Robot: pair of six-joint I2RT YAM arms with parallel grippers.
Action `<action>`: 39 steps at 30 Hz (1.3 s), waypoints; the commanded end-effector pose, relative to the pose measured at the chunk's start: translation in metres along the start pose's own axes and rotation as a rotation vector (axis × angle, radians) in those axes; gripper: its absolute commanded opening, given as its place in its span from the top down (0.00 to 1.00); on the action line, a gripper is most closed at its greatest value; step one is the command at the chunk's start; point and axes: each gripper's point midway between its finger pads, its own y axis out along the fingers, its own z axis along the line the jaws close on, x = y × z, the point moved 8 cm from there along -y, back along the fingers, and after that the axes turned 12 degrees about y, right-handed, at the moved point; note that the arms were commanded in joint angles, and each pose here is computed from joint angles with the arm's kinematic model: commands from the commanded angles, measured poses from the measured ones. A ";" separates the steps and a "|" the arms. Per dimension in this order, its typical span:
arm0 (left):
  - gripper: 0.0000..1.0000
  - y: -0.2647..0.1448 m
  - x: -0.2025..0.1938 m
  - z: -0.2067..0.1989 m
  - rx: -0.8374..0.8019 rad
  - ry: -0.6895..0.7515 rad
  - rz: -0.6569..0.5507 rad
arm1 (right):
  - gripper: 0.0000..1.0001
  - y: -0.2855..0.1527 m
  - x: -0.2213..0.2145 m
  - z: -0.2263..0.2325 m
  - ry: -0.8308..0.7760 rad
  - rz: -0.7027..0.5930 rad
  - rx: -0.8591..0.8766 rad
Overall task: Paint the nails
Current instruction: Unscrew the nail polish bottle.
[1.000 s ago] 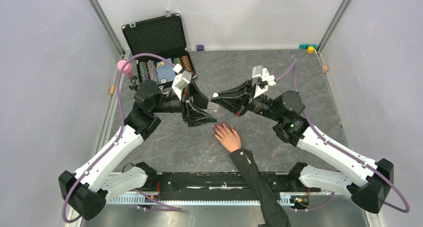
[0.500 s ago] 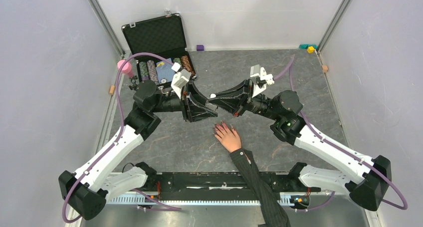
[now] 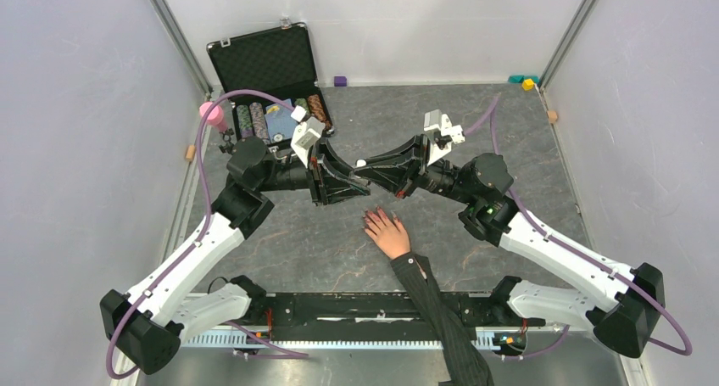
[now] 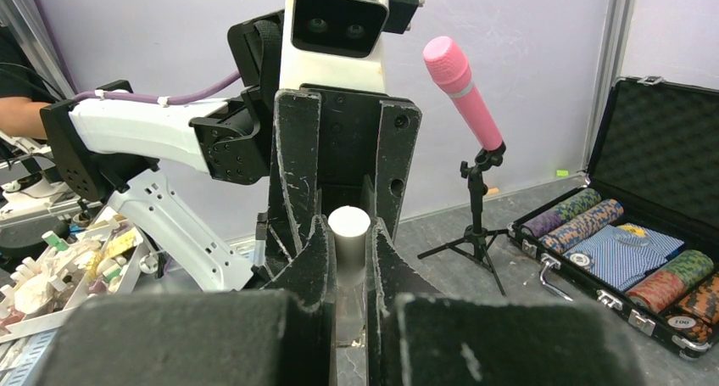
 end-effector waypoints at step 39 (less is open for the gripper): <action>0.98 -0.009 -0.005 0.026 0.321 0.085 0.030 | 0.38 0.020 0.041 -0.032 0.040 0.099 -0.506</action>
